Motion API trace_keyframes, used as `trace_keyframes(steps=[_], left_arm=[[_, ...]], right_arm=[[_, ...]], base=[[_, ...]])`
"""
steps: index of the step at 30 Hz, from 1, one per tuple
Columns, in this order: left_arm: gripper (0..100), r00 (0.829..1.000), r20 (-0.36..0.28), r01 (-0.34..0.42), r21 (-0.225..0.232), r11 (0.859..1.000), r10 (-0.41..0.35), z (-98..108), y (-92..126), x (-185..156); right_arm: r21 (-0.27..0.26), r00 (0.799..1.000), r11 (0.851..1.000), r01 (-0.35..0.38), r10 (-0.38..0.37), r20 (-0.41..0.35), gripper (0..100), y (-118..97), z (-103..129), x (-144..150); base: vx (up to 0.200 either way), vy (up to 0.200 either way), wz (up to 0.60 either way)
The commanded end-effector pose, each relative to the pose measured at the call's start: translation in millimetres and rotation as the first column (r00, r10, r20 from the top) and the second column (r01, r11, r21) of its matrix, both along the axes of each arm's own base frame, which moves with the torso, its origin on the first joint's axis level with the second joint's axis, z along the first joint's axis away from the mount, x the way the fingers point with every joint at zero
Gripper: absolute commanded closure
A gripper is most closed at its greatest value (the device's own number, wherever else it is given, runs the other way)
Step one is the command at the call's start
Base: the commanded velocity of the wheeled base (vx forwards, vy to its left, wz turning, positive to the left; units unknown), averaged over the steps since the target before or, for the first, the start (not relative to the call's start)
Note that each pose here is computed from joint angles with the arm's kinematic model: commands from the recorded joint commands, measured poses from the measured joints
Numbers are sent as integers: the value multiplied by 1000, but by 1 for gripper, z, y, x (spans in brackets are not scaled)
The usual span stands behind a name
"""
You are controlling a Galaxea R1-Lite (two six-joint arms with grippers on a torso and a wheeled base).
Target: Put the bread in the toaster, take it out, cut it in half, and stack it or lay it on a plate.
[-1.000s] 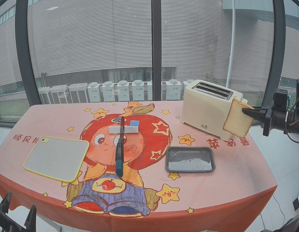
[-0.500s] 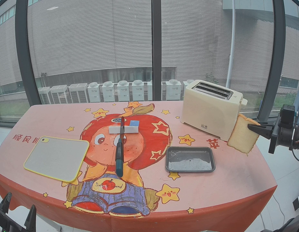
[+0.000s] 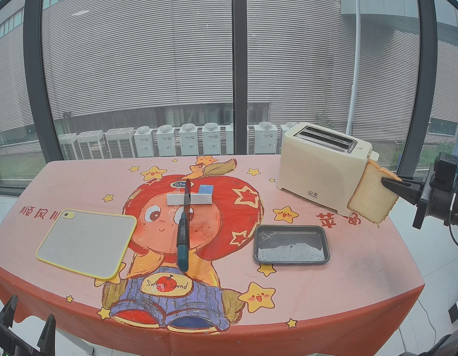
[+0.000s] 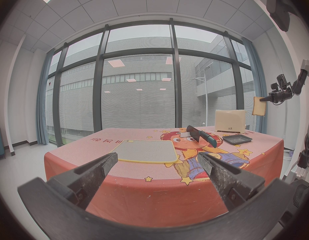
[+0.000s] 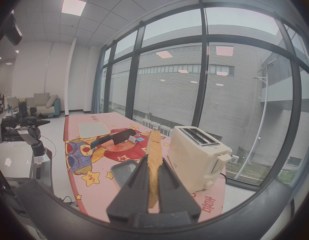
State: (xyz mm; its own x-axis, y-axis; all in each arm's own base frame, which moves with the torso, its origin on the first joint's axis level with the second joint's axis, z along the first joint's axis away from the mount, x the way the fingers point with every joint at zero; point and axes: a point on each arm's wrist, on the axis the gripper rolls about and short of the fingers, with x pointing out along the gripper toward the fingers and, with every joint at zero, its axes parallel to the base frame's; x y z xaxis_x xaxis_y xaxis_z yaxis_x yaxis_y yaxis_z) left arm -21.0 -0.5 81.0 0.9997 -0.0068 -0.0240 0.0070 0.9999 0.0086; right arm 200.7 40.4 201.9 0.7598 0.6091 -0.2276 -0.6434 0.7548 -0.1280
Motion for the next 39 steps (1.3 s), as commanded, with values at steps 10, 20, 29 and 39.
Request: trace_keyframes(steps=[10,20,29,39], left_arm=[[0,1000,-19,-1,-1,1000,1,-5,0,1],[0,1000,-19,-1,-1,1000,1,-5,0,1],[0,1000,-19,-1,-1,1000,1,-5,0,1],[0,1000,-19,-1,-1,1000,1,-5,0,1]], right_arm=[[-3,1000,1000,-16,16,-15,100,3,-4,-1],[-3,1000,1000,-18,18,-17,100,3,-5,-1],[-6,999,1000,-26,26,-25,100,5,-7,-2],[-7,999,1000,-29,29,-28,100,6,-8,-3]], base=[[0,0,0],[0,40,0],[0,200,0],[0,200,0]])
